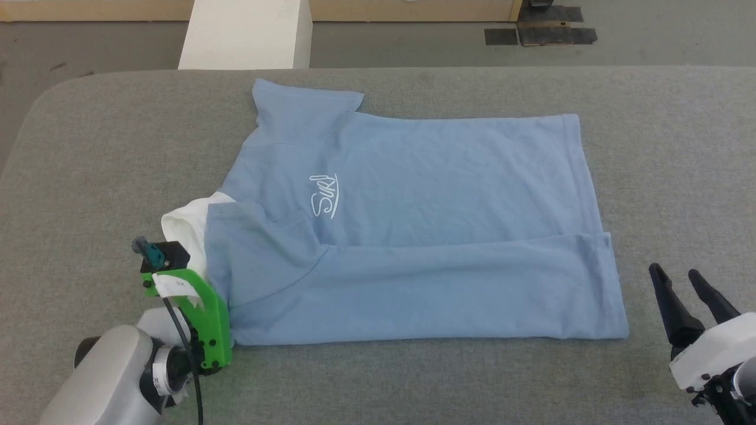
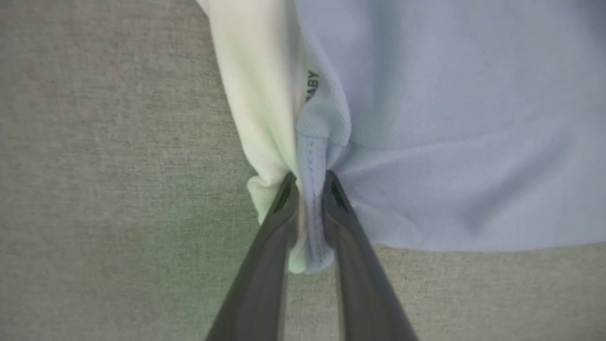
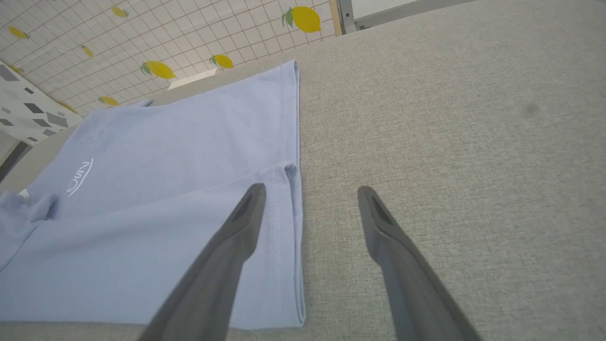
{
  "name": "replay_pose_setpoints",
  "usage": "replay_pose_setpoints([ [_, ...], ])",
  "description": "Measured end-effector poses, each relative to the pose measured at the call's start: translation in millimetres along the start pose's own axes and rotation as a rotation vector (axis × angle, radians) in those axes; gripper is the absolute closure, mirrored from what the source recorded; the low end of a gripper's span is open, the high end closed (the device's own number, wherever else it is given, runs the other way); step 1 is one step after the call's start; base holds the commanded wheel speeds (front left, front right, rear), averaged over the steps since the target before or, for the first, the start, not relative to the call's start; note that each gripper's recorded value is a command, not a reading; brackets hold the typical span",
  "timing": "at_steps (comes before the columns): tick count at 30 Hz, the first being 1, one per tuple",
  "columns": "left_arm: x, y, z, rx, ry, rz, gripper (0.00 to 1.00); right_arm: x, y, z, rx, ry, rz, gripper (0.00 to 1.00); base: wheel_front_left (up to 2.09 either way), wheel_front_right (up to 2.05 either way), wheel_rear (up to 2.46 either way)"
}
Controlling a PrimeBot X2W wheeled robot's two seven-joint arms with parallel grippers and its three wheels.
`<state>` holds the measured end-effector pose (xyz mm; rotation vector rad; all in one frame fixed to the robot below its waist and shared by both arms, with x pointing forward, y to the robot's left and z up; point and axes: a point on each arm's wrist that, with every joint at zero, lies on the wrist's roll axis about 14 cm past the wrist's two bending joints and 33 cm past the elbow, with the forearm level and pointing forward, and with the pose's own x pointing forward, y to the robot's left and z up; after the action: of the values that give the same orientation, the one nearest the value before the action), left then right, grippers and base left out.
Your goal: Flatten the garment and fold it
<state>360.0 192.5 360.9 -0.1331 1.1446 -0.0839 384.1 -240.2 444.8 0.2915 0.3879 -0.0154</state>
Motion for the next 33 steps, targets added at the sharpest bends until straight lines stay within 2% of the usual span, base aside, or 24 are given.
replay_pose_setpoints([
  [4,-3.1,-3.9,1.7,-0.034,-0.032,-0.028,1.00,-0.9,-0.8,-8.8,-0.059,0.096,-0.001,0.00,0.00,0.00,0.00],
  [10,-13.4,-8.5,9.6,-0.070,-0.119,-0.051,1.00,-10.7,-3.9,-26.0,-0.185,0.330,-0.045,0.00,0.00,0.00,0.00],
  [17,-21.5,-17.3,10.6,-0.082,-0.162,-0.076,1.00,-4.2,15.9,-36.5,-0.336,0.535,-0.036,0.00,0.00,0.00,0.00],
  [25,-22.3,-13.0,8.5,-0.100,-0.167,-0.072,1.00,3.4,19.1,-76.9,-0.474,0.754,-0.018,0.00,0.00,0.00,0.00],
  [31,-20.2,-9.8,7.2,-0.112,-0.168,-0.066,1.00,9.4,17.9,-87.2,-0.527,0.810,-0.002,0.00,0.00,0.00,0.00],
  [32,-20.1,-9.5,7.2,-0.114,-0.169,-0.066,1.00,9.8,18.2,-88.5,-0.526,0.818,0.001,0.20,0.00,0.00,0.00],
  [33,-19.9,-9.3,7.5,-0.115,-0.172,-0.065,1.00,10.6,18.1,-88.4,-0.528,0.822,0.002,0.58,0.00,0.00,0.00],
])
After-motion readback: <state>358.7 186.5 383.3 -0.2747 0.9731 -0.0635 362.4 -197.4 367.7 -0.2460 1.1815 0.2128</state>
